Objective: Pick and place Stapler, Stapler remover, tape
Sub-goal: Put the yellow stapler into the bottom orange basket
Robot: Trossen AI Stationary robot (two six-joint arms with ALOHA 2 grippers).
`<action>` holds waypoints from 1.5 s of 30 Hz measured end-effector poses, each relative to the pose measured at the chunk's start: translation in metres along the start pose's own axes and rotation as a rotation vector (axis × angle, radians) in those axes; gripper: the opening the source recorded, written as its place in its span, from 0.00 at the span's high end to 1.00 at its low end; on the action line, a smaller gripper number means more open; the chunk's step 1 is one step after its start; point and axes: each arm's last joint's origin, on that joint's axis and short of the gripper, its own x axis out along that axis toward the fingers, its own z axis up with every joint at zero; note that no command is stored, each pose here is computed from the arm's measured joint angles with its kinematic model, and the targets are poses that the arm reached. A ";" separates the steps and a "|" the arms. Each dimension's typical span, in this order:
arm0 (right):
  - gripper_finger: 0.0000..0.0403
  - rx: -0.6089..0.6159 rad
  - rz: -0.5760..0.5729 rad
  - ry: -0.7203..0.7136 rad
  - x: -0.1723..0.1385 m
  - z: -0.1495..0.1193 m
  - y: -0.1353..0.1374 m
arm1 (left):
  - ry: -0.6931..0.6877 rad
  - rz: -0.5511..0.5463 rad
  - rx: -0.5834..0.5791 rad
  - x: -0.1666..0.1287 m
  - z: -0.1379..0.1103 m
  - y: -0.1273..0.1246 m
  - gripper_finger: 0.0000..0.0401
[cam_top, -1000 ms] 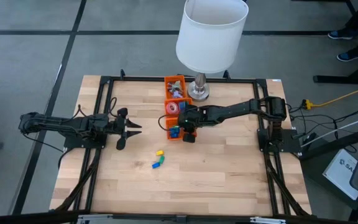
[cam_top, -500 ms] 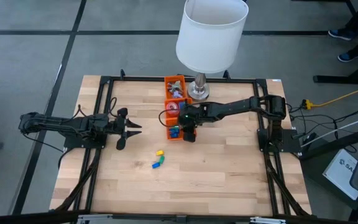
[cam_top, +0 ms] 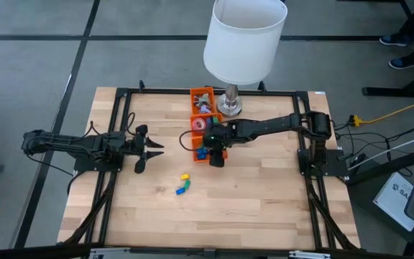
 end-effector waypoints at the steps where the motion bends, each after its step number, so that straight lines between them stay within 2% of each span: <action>1: 0.62 -0.011 0.003 -0.001 -0.001 0.001 0.002 | -0.001 0.000 0.000 0.000 0.000 0.000 0.73; 7: 0.62 -0.058 0.019 -0.008 -0.009 0.013 0.017 | 0.000 0.000 0.000 0.000 0.000 0.000 0.73; 13: 0.62 -0.158 0.031 -0.048 -0.016 0.024 0.036 | 0.000 0.000 0.000 0.000 0.000 0.000 0.73; 29: 0.62 -0.354 0.036 -0.181 -0.020 0.037 0.062 | 0.000 0.000 0.000 0.000 0.000 0.000 0.73; 45: 0.62 -0.357 0.057 -0.281 -0.017 0.044 0.080 | -0.001 0.000 0.000 0.000 0.000 0.000 0.73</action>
